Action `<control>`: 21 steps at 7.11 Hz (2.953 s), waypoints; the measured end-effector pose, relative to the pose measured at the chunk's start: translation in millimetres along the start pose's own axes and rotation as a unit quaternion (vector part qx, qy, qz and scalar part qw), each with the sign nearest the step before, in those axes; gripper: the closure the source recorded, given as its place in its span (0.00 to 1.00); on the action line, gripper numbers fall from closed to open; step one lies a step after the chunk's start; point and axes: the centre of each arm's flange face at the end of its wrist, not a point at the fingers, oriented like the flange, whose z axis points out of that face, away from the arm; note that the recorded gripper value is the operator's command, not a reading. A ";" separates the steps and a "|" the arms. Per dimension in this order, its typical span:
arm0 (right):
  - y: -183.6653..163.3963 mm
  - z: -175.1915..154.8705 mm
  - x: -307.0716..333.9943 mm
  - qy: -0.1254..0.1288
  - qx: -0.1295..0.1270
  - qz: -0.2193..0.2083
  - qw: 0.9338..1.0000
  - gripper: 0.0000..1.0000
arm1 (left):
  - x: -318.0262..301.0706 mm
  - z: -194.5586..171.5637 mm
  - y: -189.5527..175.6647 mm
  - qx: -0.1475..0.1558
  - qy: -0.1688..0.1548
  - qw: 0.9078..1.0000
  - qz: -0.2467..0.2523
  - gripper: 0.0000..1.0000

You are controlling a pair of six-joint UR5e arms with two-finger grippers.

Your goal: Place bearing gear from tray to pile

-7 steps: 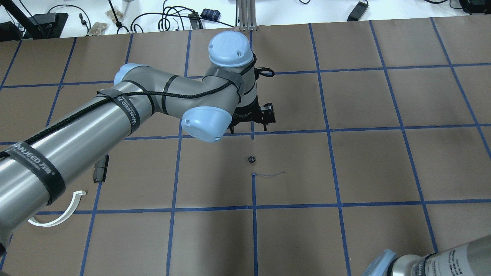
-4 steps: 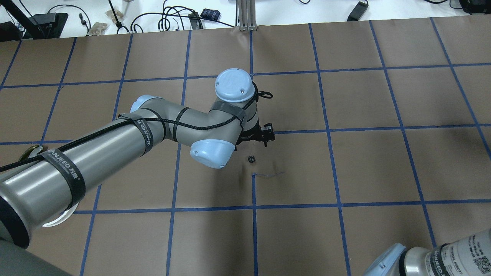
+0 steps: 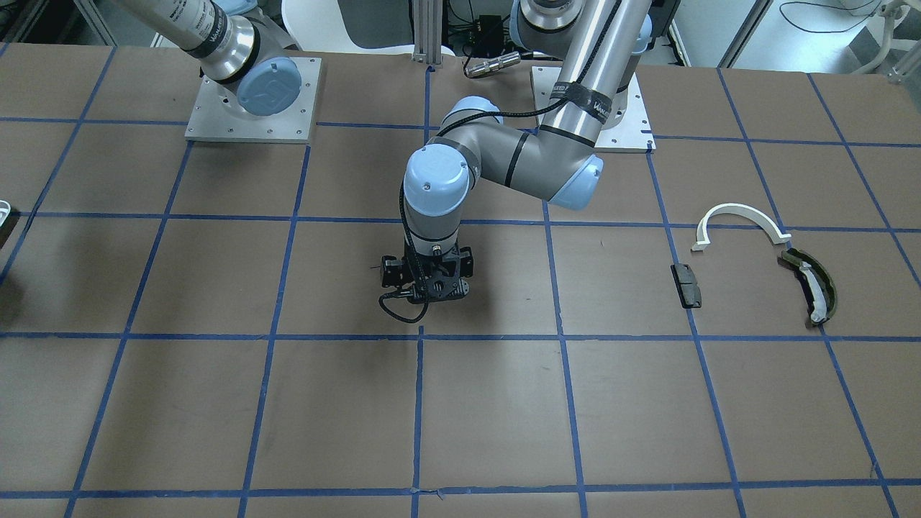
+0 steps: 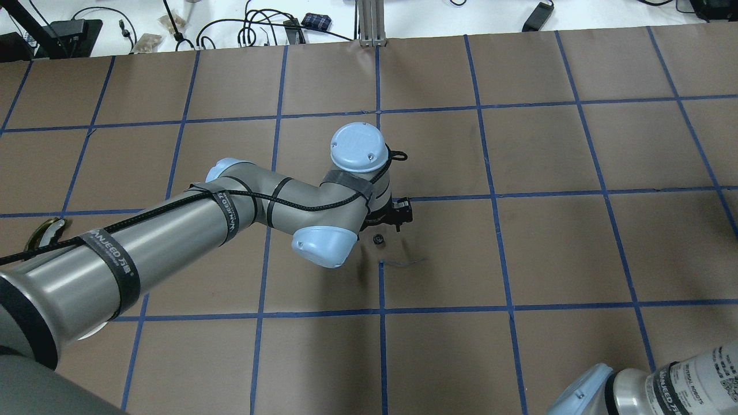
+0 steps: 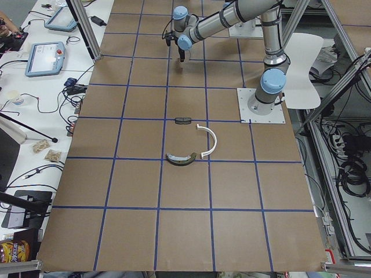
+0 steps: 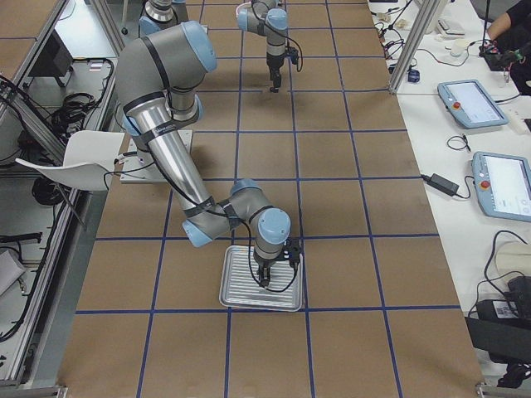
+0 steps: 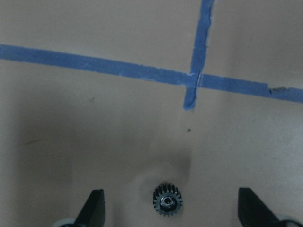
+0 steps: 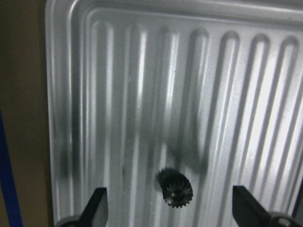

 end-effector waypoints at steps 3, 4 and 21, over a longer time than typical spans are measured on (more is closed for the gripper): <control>0.0 7.4 -0.2 -0.005 -0.004 0.004 1.000 0.61 | 0.2 7.5 -1.4 -0.006 0.000 1.000 0.000 0.97; -0.2 8.1 -0.4 -0.005 -0.005 0.005 1.000 1.00 | -0.5 12.0 -1.6 -0.009 -0.003 1.000 0.001 1.00; -115.7 -173.3 -584.8 -0.120 -0.024 0.192 0.974 1.00 | -538.2 -55.1 -130.6 -0.027 -0.019 0.987 0.158 0.63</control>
